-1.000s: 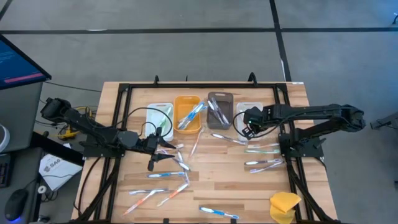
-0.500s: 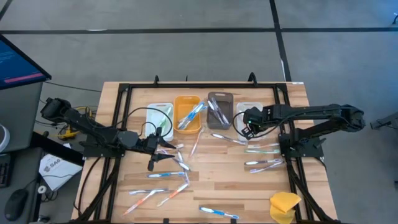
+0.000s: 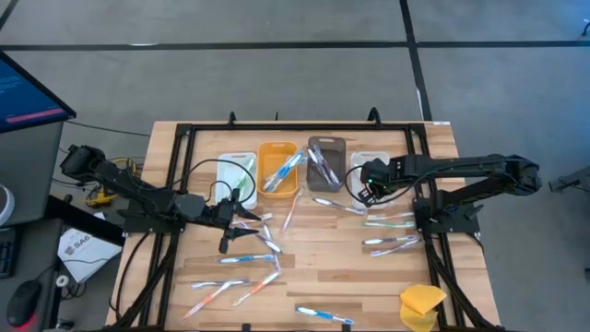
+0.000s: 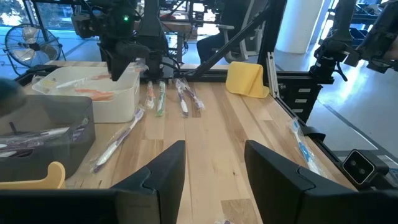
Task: Pick & Place Toothbrushes
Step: Put the orange toothbrush into the right white bin
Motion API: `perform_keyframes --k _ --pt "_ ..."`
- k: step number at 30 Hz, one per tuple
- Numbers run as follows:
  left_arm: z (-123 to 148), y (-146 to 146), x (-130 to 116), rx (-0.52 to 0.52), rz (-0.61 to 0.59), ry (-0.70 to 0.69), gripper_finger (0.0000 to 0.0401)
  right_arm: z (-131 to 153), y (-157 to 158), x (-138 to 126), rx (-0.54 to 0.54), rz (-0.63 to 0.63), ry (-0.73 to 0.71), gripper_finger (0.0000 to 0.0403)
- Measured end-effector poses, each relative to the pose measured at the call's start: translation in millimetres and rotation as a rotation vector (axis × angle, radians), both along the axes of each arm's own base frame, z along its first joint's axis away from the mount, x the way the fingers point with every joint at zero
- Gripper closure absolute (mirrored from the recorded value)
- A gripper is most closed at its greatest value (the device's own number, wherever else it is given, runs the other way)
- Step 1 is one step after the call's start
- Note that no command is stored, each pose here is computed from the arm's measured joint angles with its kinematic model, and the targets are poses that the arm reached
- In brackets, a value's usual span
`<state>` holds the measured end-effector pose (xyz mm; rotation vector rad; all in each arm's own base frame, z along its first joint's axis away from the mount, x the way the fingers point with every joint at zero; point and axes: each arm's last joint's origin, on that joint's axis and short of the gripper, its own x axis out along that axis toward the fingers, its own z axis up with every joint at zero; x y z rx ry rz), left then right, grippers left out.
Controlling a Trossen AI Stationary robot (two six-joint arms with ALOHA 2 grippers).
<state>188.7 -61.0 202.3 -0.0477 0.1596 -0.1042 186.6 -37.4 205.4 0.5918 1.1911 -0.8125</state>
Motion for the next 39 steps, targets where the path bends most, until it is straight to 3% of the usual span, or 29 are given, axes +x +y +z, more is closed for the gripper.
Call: perform_keyframes --k 39 --pt "0.0 0.0 0.0 0.0 0.0 0.0 0.024 0.4 -0.5 0.4 -0.017 -0.011 -0.004 0.0344"
